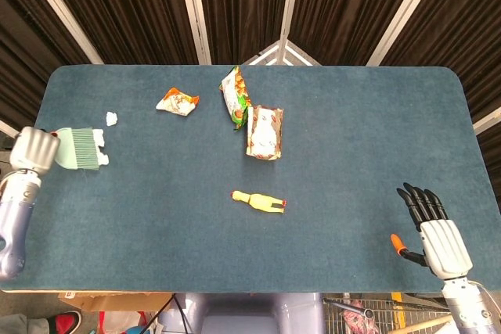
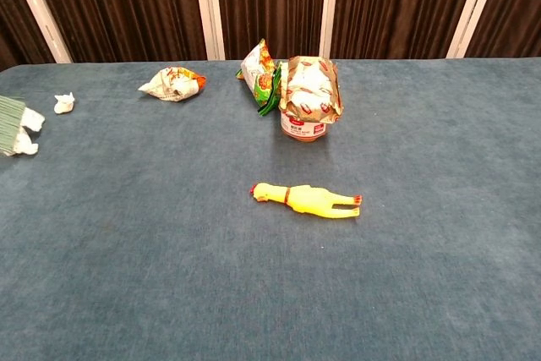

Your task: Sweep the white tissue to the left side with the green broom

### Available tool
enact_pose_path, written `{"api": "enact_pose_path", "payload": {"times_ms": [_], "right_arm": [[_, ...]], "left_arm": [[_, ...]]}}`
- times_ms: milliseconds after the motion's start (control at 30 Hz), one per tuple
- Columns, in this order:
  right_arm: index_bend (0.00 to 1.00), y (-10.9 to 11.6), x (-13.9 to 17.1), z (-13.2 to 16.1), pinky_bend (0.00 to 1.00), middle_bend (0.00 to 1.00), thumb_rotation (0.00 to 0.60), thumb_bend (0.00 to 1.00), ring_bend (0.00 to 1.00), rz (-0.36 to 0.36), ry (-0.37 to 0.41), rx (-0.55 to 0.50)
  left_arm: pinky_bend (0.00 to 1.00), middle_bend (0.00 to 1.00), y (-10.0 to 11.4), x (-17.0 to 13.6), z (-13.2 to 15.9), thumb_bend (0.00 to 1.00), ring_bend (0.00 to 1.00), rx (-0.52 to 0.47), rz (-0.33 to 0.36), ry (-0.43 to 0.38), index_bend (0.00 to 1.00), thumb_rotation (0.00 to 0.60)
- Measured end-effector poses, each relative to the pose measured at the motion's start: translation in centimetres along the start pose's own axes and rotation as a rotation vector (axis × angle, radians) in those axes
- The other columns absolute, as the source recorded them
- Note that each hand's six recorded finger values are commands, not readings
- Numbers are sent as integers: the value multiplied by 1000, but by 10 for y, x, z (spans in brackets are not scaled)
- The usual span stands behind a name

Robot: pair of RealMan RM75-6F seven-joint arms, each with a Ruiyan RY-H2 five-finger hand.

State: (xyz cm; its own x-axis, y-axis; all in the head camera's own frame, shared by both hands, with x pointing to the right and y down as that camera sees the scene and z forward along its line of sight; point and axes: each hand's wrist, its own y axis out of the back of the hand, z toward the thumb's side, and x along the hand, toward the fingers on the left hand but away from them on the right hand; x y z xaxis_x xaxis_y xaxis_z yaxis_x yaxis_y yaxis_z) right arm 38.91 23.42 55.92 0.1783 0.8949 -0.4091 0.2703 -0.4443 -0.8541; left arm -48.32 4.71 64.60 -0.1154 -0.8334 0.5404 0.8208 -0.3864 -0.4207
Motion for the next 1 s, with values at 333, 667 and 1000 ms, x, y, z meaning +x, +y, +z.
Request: {"api": "enact_pose_path", "payload": {"times_ms": [333,667,1000], "right_arm": [[0,-1,-1,-1,0,0,600,344,0,0,-5,7],[0,-1,-1,-2,0,0,600,343,0,0,-7,9],[0,0,1,-3,0,0,600,343,0,-2,-7,9]], "left_arm": [[949,918,60,-18,15,820,969,-414,136,-30,721,600],[949,902,116,-92,112,746,968,-588,171,-264,699,600],[935,625,114,-132,156,286,898,-651,109,-339,425,600]]}}
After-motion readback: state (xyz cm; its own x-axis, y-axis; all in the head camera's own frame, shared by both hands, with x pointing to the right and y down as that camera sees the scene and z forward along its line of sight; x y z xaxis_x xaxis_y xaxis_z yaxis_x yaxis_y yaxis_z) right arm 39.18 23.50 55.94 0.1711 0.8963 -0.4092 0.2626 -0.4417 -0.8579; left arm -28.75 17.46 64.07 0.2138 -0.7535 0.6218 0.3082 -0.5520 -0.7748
